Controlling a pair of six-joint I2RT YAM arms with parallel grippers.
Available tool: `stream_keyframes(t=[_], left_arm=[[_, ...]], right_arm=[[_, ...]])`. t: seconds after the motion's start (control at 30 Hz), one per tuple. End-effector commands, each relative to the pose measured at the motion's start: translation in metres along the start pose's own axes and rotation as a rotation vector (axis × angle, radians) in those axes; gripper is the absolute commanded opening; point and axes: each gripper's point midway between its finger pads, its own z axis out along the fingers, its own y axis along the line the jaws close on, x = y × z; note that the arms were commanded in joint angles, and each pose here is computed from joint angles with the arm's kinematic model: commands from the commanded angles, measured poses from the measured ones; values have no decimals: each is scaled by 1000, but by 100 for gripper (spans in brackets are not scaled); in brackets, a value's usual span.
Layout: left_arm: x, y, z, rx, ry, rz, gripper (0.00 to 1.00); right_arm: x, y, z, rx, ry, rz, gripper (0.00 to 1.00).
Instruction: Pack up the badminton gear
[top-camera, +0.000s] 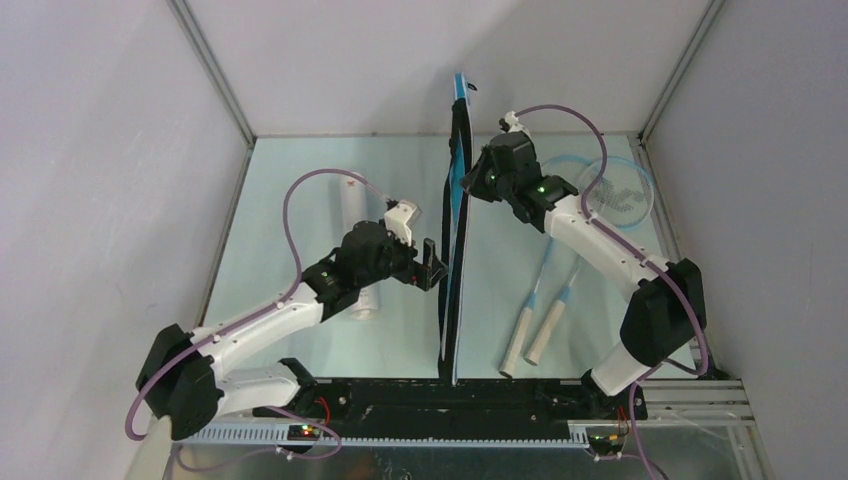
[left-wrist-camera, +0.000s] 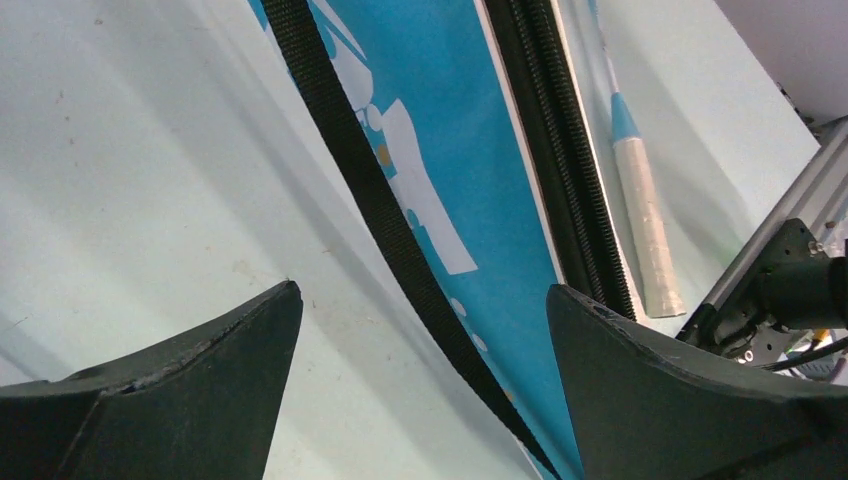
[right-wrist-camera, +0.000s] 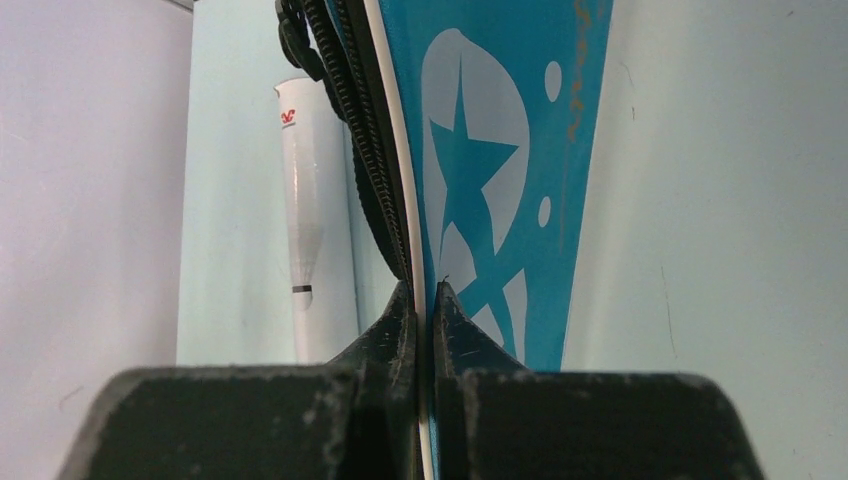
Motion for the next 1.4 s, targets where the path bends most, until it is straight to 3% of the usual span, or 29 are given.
stream_keyframes(t=[0.0, 0.2, 0.57, 0.83, 0.9, 1.03, 1.1, 1.17, 1.2, 1.3, 1.37], left_arm=[[-22, -8, -5, 5, -46, 21, 98], [-20, -28, -2, 81, -27, 41, 98], [-3, -7, 16, -32, 44, 42, 100], [2, 7, 29, -126, 82, 43, 85], [-1, 13, 30, -172, 85, 48, 77], [-6, 17, 33, -222, 81, 67, 50], [-10, 20, 34, -240, 73, 70, 36], [-12, 22, 35, -261, 63, 67, 13], [-14, 23, 35, -267, 58, 63, 6], [-20, 28, 34, -305, 36, 53, 0], [-22, 30, 32, -322, 30, 52, 0]], right_arm=[[-15, 21, 0, -66, -60, 29, 0], [-6, 15, 8, -49, -33, 41, 0], [2, 16, 10, -70, -7, 45, 0], [12, 12, 17, -69, 22, 39, 0], [17, 7, 19, -48, 37, 31, 0], [21, 0, 20, -36, 51, 3, 8], [22, -4, 20, -31, 53, -11, 13], [23, -6, 19, -26, 55, -16, 19], [22, -7, 18, -26, 52, -20, 22], [26, -6, 17, -51, 72, -52, 48], [29, -6, 17, -57, 84, -80, 58]])
